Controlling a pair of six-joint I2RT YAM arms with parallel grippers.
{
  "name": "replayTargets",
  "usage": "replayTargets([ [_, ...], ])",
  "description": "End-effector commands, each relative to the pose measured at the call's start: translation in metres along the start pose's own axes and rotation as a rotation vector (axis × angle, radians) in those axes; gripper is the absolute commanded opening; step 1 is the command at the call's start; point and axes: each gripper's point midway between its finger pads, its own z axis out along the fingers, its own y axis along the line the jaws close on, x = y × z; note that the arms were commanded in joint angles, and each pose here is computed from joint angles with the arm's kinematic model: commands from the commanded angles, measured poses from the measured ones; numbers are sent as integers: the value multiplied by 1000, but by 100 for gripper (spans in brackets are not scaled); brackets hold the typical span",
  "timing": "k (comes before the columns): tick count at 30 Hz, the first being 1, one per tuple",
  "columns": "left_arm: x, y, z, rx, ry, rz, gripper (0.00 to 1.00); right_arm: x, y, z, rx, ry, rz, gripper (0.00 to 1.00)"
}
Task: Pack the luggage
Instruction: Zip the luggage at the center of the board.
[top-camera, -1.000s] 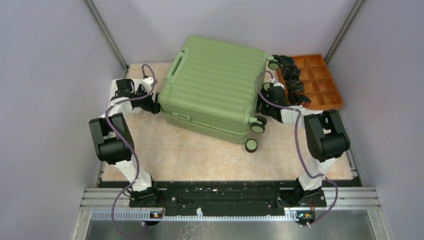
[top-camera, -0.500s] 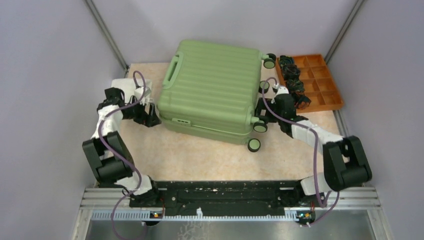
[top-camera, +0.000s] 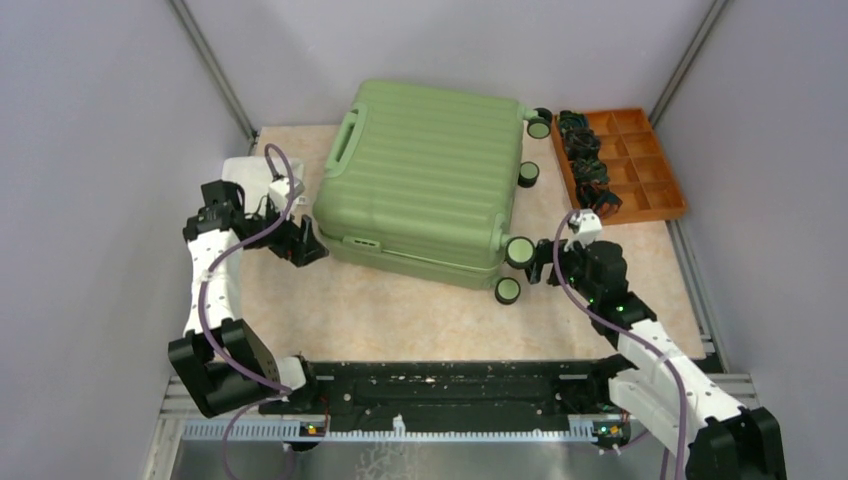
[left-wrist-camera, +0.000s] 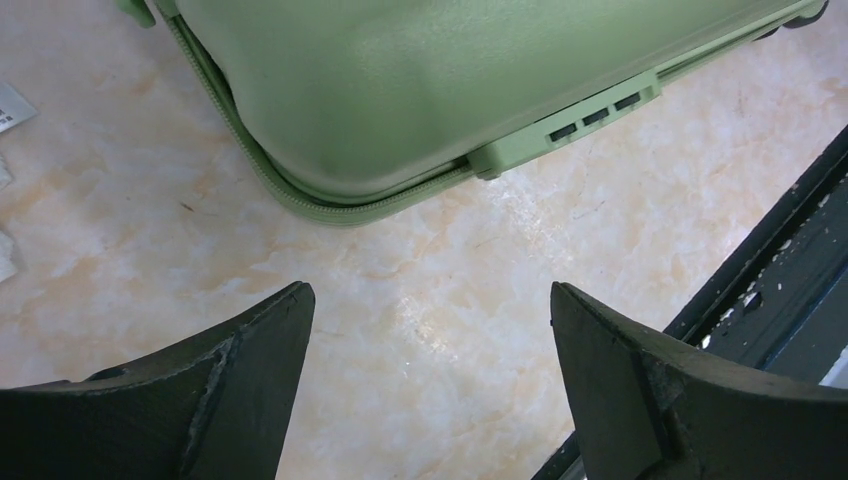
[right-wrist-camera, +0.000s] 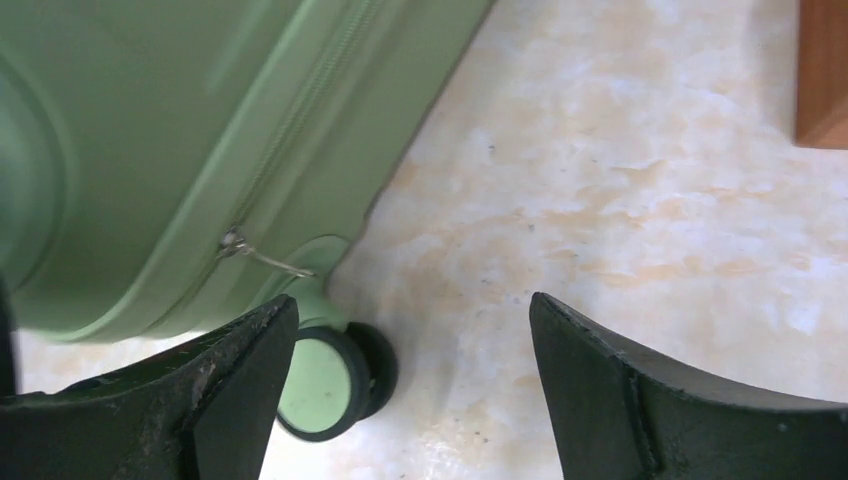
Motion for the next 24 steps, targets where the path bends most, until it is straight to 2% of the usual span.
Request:
replayTargets([
  [1, -25, -17, 2, 48, -98, 65, 93, -21, 44, -8, -238, -92, -43, 83],
  [3, -32, -20, 7, 51, -95, 70, 92, -9, 55, -4, -314, -45, -37, 80],
  [7, -46, -20, 14, 27, -107, 98, 90, 2, 57, 5, -339, 1, -62, 78],
  [12, -74, -14, 11, -7, -165, 103, 85, -12, 64, 16, -375, -52, -144, 71],
  [16, -93, -13, 4, -20, -207, 113, 80, -23, 82, 17, -483, -138, -160, 56],
  [21, -110, -19, -1, -1, -237, 112, 71, -9, 94, 20, -549, -184, -109, 55],
  [24, -114, -20, -2, 1, -242, 115, 68, 6, 94, 24, -562, -151, -97, 54],
])
